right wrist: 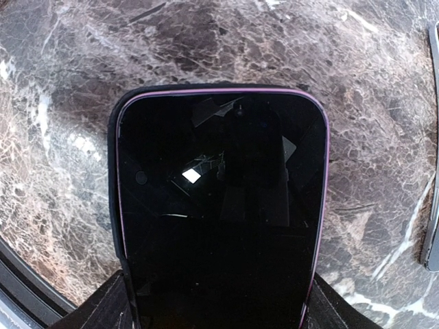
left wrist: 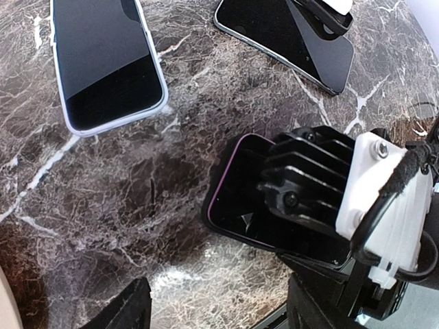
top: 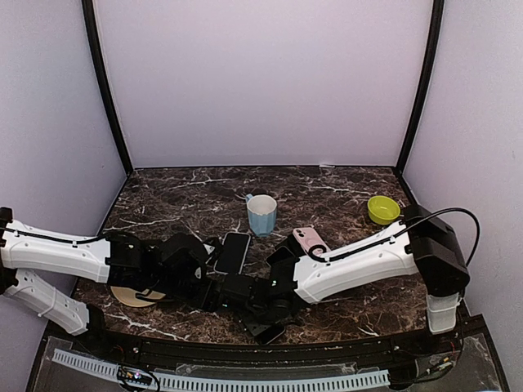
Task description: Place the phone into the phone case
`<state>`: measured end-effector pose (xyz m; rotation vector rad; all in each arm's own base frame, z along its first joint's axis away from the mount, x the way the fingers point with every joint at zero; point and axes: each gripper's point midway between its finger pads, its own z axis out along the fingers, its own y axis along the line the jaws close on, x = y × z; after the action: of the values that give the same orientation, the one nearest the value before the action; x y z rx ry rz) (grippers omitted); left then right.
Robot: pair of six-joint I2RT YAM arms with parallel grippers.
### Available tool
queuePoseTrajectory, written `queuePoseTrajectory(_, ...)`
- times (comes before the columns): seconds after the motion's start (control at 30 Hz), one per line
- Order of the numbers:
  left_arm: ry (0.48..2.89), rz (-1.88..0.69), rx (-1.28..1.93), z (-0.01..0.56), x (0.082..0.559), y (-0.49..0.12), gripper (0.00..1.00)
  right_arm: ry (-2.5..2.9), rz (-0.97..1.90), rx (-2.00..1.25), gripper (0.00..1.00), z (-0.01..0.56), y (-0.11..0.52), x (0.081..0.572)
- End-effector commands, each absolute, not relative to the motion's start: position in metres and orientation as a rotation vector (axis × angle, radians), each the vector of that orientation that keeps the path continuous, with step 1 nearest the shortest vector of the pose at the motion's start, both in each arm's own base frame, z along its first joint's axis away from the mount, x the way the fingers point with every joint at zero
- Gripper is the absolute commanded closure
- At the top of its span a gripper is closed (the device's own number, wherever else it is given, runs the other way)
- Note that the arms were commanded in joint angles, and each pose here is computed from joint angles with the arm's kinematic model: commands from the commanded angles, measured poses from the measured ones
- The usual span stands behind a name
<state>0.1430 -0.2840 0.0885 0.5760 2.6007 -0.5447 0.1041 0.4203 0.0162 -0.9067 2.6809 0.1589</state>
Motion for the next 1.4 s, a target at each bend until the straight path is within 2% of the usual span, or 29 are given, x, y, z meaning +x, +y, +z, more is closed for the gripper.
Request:
queuePoseTrajectory(0.0,2.612,-0.578,0.545,0.084,0.142,-0.285,0.30,2.717,-0.014,-0.944,0.57,-0.029,0.394,0.103)
queuePoseTrajectory(0.1,2.596,-0.623,0.532,0.085,0.141,-0.289,0.30,2.651,0.137,-0.937,0.64,-0.005,0.410,0.106)
queuePoseTrajectory(0.23,2.524,-0.748,0.473,0.095,0.144,-0.298,0.29,2.544,0.381,-0.864,0.67,0.034,0.424,0.113)
queuePoseTrajectory(0.47,2.302,-1.051,0.264,0.121,0.155,-0.311,0.09,2.402,0.489,-0.831,0.68,0.065,0.424,0.124)
queuePoseTrajectory(0.7,2.223,-1.149,0.271,0.135,0.156,-0.323,0.07,2.169,0.614,-0.794,0.69,0.136,0.423,0.130)
queuePoseTrajectory(0.87,2.148,-1.227,0.316,0.156,0.156,-0.339,0.11,2.040,0.647,-0.827,0.69,0.170,0.426,0.122)
queuePoseTrajectory(1.0,2.106,-1.293,0.416,0.172,0.150,-0.358,0.18,1.993,0.651,-0.852,0.70,0.183,0.431,0.117)
queuePoseTrajectory(1.07,2.093,-1.305,0.444,0.174,0.147,-0.363,0.26,1.974,0.657,-0.864,0.70,0.189,0.432,0.115)
queuePoseTrajectory(1.23,2.062,-1.354,0.484,0.176,0.141,-0.367,0.58,1.948,0.671,-0.863,0.70,0.197,0.431,0.112)
queuePoseTrajectory(1.27,2.060,-1.365,0.495,0.177,0.139,-0.368,0.68,1.946,0.671,-0.861,0.70,0.198,0.430,0.112)
queuePoseTrajectory(1.37,2.037,-1.379,0.529,0.183,0.136,-0.369,0.82,1.938,0.670,-0.865,0.70,0.201,0.428,0.112)
